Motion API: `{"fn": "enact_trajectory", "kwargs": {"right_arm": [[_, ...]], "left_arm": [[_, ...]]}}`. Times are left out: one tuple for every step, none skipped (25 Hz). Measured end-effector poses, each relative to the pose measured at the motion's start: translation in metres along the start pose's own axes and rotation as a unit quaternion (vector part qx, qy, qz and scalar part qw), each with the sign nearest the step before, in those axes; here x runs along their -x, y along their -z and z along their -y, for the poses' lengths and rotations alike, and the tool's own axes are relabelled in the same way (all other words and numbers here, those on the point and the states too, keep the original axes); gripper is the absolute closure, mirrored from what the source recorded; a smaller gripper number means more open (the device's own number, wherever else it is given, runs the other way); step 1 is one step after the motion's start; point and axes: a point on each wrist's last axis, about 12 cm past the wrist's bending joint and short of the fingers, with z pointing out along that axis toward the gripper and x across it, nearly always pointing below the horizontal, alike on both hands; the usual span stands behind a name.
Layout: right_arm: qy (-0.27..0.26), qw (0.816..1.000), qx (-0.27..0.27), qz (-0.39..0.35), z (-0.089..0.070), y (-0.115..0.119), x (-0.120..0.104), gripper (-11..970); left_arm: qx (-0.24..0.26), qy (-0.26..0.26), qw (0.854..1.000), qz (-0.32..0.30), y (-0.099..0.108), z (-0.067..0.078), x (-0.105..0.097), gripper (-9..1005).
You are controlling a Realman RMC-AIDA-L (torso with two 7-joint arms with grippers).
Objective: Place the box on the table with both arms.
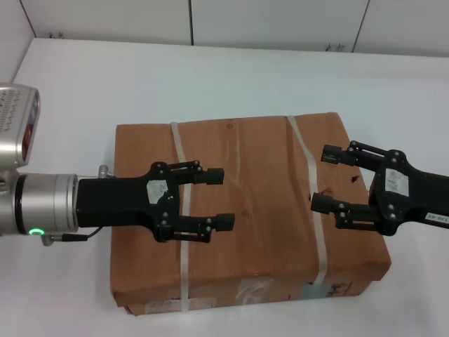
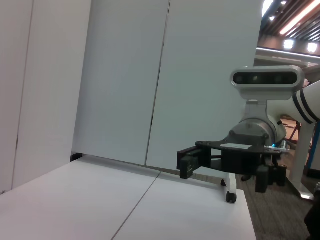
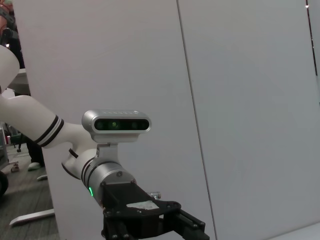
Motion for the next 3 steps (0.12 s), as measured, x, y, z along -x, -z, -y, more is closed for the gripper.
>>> {"fn": "enact_trajectory", "kwargs": {"right_arm": [[0.000,1.000,0.000,0.000,0.0000,0.0000,0.0000,81],[0.000,1.000,0.000,0.000,0.0000,0.0000,0.0000,81],[0.000,1.000,0.000,0.000,0.0000,0.0000,0.0000,81]], "left_arm": [[0.000,0.000,1.000,0.000,0.0000,0.0000,0.0000,169],[0.000,0.000,1.000,0.000,0.0001,0.0000,0.0001,169],[0.000,0.000,1.000,0.000,0.0001,0.0000,0.0001,169]]}}
